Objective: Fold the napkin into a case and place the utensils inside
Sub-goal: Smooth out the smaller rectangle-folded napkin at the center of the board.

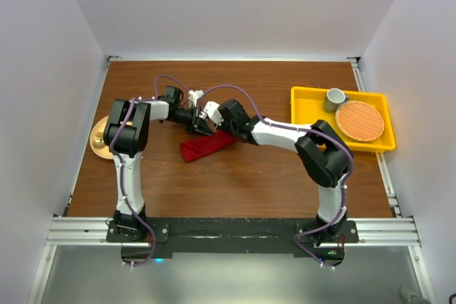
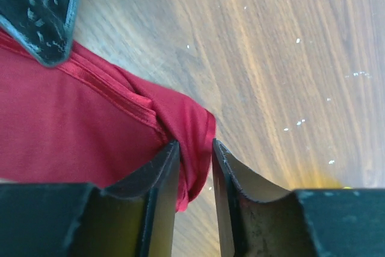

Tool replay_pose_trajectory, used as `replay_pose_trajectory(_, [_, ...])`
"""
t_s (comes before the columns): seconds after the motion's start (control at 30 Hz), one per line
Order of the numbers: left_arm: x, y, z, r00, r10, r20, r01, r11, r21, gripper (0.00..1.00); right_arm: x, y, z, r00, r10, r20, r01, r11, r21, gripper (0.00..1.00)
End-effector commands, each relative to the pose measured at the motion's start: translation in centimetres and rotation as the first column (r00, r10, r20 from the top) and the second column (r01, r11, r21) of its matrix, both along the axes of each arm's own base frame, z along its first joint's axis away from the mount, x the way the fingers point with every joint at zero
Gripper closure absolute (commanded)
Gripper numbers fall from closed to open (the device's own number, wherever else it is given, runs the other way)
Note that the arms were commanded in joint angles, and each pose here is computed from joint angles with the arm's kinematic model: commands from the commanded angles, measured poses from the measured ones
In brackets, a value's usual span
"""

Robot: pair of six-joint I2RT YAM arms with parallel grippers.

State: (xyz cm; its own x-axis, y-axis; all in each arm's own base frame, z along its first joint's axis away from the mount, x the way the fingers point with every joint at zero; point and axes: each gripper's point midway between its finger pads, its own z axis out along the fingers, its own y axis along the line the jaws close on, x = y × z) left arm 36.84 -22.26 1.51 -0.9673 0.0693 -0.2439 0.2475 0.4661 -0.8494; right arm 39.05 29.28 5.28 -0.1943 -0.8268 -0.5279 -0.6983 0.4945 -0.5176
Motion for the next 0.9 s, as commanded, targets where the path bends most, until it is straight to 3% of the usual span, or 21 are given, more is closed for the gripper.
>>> replay_pose_trajectory(0.0, [-0.6,3.0,-5.8,0.999,0.034,-0.023,-0.028,0.978,0.207,1.00,-0.9,0.7,4.1,0.993,-0.011,-0.114,0.025,0.993,0.119,0.63])
replay_pose_trajectory(0.2, [-0.5,3.1,-5.8,1.000,0.021,-0.013,-0.017,0.977,0.214,1.00,-1.0,2.0,5.9,0.954,0.043,-0.295,0.044,0.959,0.281,0.58])
replay_pose_trajectory(0.33, [-0.3,3.1,-5.9,1.000,0.008,-0.006,-0.006,0.976,0.217,1.00,-1.2,2.7,5.5,0.935,0.084,-0.345,0.037,0.943,0.329,0.70])
replay_pose_trajectory(0.37, [-0.3,3.1,-6.0,1.000,0.007,-0.007,-0.005,0.976,0.217,1.00,-1.1,2.7,5.4,0.934,0.082,-0.348,0.045,0.939,0.341,0.80])
replay_pose_trajectory(0.47, [-0.2,3.1,-5.9,1.000,0.003,-0.005,-0.002,0.976,0.216,1.00,-2.4,3.4,4.8,0.911,0.125,-0.392,0.038,0.924,0.382,0.96])
replay_pose_trajectory(0.57, [0.0,3.0,-5.7,1.000,0.002,0.000,-0.002,0.977,0.214,1.00,-2.9,3.1,3.4,0.898,0.102,-0.427,0.071,0.926,0.371,1.00])
replay_pose_trajectory(0.7, [-0.1,3.1,-5.7,1.000,0.002,-0.003,-0.001,0.977,0.213,1.00,-2.7,1.7,1.2,0.915,0.040,-0.401,0.092,0.948,0.304,1.00])
replay_pose_trajectory(0.77, [-0.2,3.1,-5.9,1.000,0.001,-0.009,0.001,0.976,0.216,1.00,-1.7,1.4,2.1,0.950,0.015,-0.312,0.092,0.942,0.323,1.00])
replay_pose_trajectory(0.87, [-0.3,3.2,-6.1,1.000,-0.003,-0.014,0.006,0.976,0.216,1.00,-2.7,0.4,2.5,0.970,0.032,-0.242,0.060,0.930,0.363,0.66])
